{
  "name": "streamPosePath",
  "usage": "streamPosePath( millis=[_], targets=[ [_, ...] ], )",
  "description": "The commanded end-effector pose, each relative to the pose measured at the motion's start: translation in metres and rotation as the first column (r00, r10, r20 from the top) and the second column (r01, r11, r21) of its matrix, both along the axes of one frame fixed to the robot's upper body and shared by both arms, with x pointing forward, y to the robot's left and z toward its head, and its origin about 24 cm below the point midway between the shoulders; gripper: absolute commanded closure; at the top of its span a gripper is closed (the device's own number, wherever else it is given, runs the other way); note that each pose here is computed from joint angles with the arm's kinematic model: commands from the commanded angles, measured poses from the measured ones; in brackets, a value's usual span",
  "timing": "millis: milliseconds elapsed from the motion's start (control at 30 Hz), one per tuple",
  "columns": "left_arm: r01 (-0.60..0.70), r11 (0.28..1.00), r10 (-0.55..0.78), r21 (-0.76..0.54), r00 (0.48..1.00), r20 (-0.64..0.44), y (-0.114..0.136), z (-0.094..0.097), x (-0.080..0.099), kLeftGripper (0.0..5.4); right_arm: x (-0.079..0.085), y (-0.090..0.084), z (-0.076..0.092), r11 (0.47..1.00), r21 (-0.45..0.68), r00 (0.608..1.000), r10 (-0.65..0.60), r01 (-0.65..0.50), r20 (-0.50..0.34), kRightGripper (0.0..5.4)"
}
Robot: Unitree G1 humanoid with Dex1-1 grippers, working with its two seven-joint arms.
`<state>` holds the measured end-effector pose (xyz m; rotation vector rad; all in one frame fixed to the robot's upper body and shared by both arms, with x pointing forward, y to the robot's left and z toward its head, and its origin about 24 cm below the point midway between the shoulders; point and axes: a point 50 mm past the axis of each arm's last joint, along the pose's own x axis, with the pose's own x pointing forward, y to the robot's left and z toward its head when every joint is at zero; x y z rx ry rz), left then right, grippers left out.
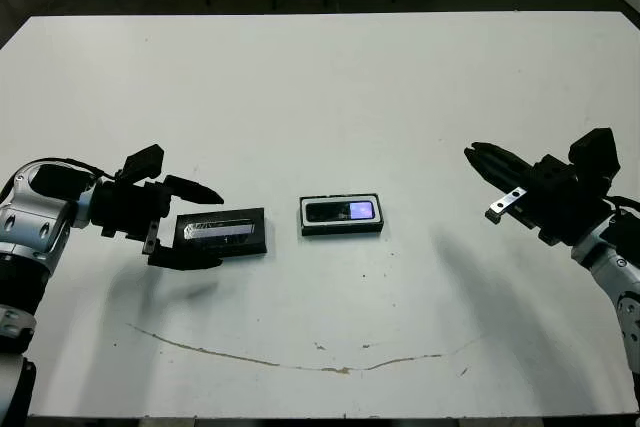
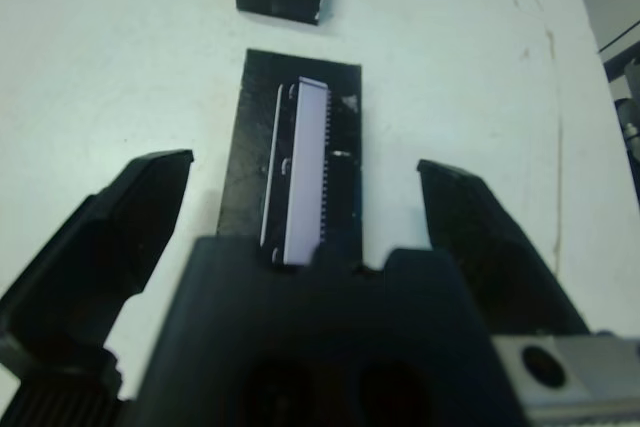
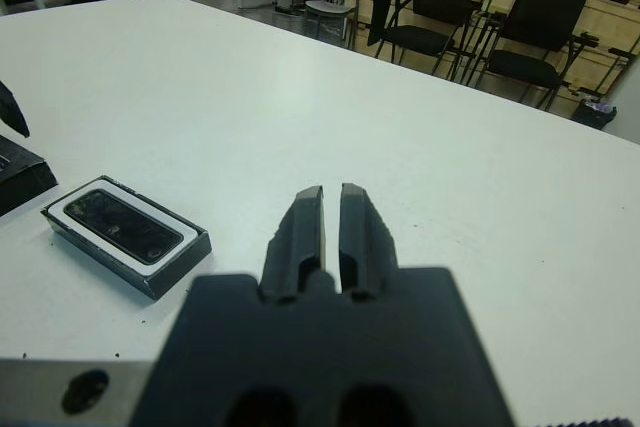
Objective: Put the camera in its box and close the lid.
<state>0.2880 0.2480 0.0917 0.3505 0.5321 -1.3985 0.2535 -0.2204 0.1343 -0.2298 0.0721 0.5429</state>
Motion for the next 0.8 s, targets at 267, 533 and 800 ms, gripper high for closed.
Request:
streamPosePath(
  millis=[267,533,800],
  targets=[
    [-0.066,0.996,0.070,0.055,0.995,-0.066,0.016,-0.011,-0.006,0.00,-0.002,-0.002,-0.005,1.000,-0.013,1.000,-0.003,0.002,-0.031,5.40],
    [-0.127,0.986,0.137,0.106,0.986,-0.096,0.024,-0.014,-0.012,0.08,-0.002,-0.003,-0.004,1.000,0.002,0.999,-0.008,0.008,-0.033,5.40],
    [-0.186,0.976,0.199,0.115,0.973,-0.119,0.021,-0.020,-0.020,1.34,-0.002,-0.002,-0.004,1.000,0.018,0.999,-0.005,0.006,-0.045,5.40]
  ],
)
